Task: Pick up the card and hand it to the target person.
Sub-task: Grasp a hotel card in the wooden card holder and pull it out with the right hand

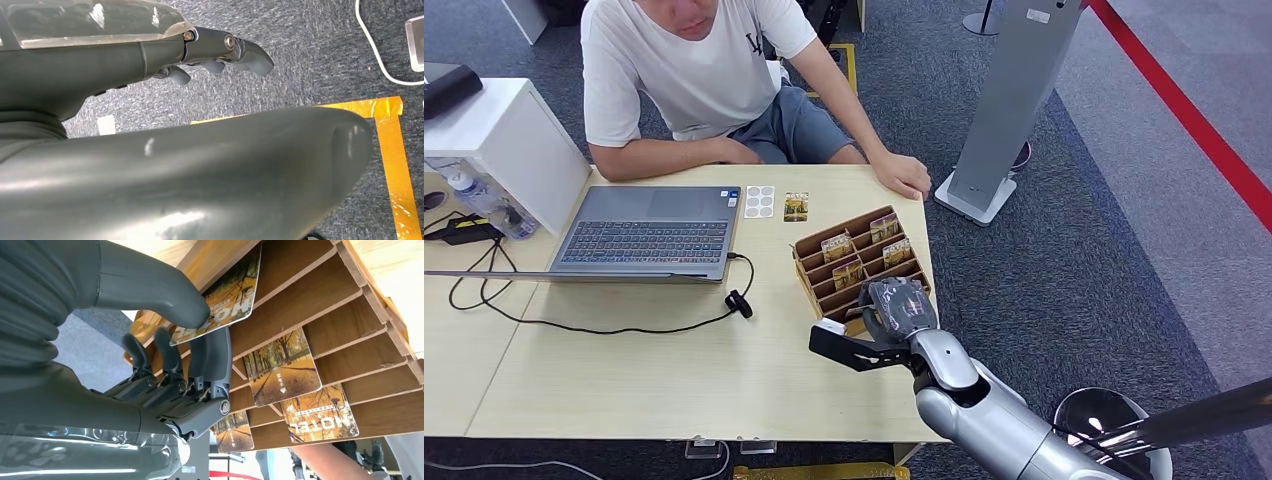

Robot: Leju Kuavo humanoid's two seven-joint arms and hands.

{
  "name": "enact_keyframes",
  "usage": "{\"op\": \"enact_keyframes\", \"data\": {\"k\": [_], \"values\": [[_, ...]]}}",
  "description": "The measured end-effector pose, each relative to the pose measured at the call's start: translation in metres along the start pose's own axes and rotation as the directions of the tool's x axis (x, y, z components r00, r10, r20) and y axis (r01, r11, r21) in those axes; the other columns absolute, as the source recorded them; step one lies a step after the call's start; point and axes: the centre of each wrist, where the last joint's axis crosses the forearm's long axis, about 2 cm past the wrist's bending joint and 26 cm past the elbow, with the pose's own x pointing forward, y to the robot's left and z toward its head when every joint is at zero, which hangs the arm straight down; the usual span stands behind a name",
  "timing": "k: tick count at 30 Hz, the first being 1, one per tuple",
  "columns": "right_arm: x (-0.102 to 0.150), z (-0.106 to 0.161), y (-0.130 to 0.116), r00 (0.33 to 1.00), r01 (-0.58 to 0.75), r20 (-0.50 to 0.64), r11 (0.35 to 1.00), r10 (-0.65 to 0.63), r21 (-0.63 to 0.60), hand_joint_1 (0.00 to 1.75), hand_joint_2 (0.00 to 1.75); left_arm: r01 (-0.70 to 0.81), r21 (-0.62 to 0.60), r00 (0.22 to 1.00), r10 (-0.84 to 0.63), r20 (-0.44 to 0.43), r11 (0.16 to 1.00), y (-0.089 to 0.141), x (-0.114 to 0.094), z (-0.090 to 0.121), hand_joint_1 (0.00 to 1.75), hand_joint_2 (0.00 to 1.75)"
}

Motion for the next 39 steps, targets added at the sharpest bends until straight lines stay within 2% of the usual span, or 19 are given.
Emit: {"op": "enact_keyframes", "data": {"k": [28,33,39], "values": [[0.004,0.0,-0.007,1.0,0.015,0.0,1.0,-0.015,-0.002,1.5,1.75,0.001,-0.002,1.0,-0.001,-0.001,1.0,0.0,0.0,0.0,0.0,0.0],[0.006,0.0,-0.029,1.0,0.021,-0.012,0.998,-0.021,-0.059,1.5,1.75,-0.007,0.001,1.0,0.007,-0.004,1.0,0.0,-0.001,0.0,0.0,0.0],[0.013,0.005,-0.082,0.998,0.054,0.047,0.97,-0.044,-0.237,1.5,1.75,-0.016,0.004,1.0,0.017,-0.01,1.0,0.001,-0.004,0.0,0.0,0.0]]}}
